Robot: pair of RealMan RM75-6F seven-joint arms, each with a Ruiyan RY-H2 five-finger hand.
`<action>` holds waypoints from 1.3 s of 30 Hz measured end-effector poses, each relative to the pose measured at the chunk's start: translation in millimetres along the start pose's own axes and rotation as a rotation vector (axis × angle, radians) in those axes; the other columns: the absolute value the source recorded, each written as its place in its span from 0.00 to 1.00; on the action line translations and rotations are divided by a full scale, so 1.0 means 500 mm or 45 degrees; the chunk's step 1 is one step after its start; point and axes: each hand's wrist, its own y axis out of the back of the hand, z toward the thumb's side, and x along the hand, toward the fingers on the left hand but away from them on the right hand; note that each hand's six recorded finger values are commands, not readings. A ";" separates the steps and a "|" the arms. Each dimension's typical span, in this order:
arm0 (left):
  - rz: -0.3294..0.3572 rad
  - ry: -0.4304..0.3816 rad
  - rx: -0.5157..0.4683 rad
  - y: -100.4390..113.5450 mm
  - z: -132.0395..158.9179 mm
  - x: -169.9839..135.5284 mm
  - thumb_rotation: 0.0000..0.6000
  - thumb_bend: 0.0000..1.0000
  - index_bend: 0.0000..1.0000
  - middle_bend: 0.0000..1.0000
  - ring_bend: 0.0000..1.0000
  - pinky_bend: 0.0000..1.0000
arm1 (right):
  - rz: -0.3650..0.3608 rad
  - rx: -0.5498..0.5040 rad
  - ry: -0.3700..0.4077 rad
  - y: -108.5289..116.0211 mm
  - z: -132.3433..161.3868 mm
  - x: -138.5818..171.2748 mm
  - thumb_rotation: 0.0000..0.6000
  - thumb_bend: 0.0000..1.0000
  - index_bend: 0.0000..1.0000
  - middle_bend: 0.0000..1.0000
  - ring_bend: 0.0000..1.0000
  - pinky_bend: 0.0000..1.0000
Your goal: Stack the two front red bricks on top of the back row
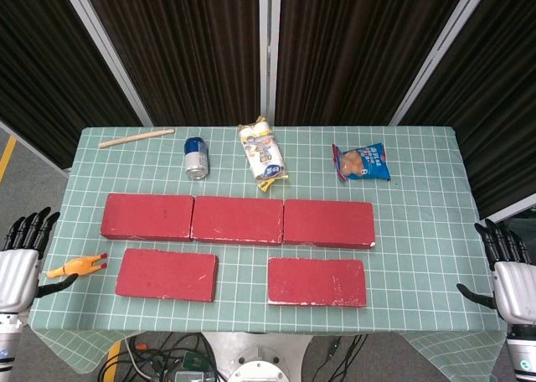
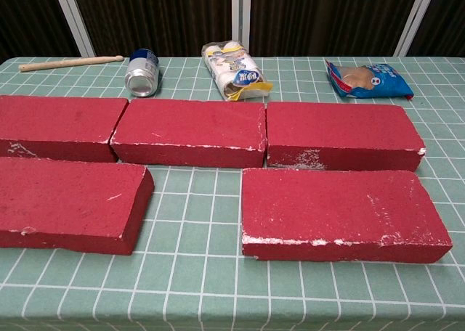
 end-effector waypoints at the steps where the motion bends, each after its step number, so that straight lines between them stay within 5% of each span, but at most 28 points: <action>1: 0.002 0.000 -0.001 0.000 0.000 0.000 1.00 0.00 0.05 0.01 0.00 0.00 | 0.000 0.001 -0.001 0.001 0.000 0.000 1.00 0.00 0.00 0.00 0.00 0.00; 17: -0.079 -0.092 -0.069 -0.018 0.047 0.001 1.00 0.00 0.05 0.01 0.00 0.00 | -0.019 -0.001 -0.013 0.016 -0.006 -0.010 1.00 0.00 0.00 0.00 0.00 0.00; 29: -0.365 -0.228 -0.152 -0.122 0.135 -0.005 1.00 0.00 0.05 0.01 0.00 0.00 | -0.028 -0.009 0.003 0.030 -0.001 -0.036 1.00 0.00 0.00 0.00 0.00 0.00; 39: -0.549 -0.281 -0.088 -0.199 0.202 0.005 1.00 0.00 0.05 0.01 0.00 0.00 | -0.028 -0.010 0.000 0.030 -0.007 -0.037 1.00 0.00 0.00 0.00 0.00 0.00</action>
